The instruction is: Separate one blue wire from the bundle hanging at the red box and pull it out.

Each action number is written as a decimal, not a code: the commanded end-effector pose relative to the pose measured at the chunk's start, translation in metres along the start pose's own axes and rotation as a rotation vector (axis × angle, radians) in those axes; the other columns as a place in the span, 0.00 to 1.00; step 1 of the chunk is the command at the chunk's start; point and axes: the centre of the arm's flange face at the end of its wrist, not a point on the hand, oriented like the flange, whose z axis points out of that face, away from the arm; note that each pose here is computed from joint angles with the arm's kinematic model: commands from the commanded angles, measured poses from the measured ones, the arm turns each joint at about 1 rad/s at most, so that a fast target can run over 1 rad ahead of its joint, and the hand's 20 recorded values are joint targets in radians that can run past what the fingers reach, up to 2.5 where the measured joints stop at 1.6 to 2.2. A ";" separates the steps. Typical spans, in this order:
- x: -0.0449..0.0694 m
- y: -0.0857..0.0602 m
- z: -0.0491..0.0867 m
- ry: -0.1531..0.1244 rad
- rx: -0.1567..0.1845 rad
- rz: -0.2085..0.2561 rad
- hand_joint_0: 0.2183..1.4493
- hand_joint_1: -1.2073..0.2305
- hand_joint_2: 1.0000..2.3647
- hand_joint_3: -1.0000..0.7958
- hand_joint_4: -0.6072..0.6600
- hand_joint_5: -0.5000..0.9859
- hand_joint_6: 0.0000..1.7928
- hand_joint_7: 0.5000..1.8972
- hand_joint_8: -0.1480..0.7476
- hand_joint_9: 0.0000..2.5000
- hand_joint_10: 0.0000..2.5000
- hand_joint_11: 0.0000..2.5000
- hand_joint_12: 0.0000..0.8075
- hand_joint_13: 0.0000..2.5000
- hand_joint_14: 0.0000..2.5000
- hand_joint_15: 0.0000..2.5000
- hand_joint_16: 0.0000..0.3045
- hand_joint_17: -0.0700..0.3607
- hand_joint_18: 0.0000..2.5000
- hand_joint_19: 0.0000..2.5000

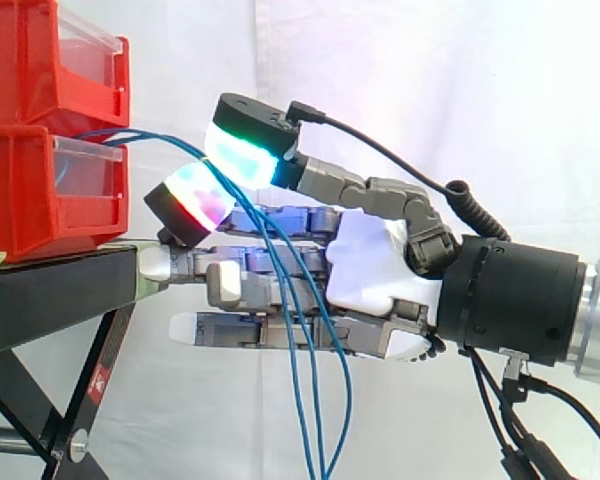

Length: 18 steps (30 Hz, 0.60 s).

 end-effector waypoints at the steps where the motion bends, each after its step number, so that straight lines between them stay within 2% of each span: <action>1: 0.000 -0.001 -0.001 0.000 0.006 0.002 0.34 0.33 0.02 0.53 0.59 0.21 0.44 0.45 0.53 0.29 0.01 0.19 0.47 0.49 0.01 0.40 0.16 0.42 0.17 0.17; 11: -0.001 -0.001 -0.001 0.002 0.009 0.001 0.34 0.33 0.02 0.53 0.59 0.21 0.44 0.45 0.53 0.29 0.01 0.20 0.41 0.53 0.01 0.50 0.16 0.42 0.18 0.18; 18: -0.004 0.000 0.000 -0.001 0.008 0.000 0.34 0.33 0.02 0.52 0.60 0.21 0.44 0.45 0.54 0.31 0.01 0.25 0.40 0.55 0.01 0.55 0.16 0.42 0.19 0.19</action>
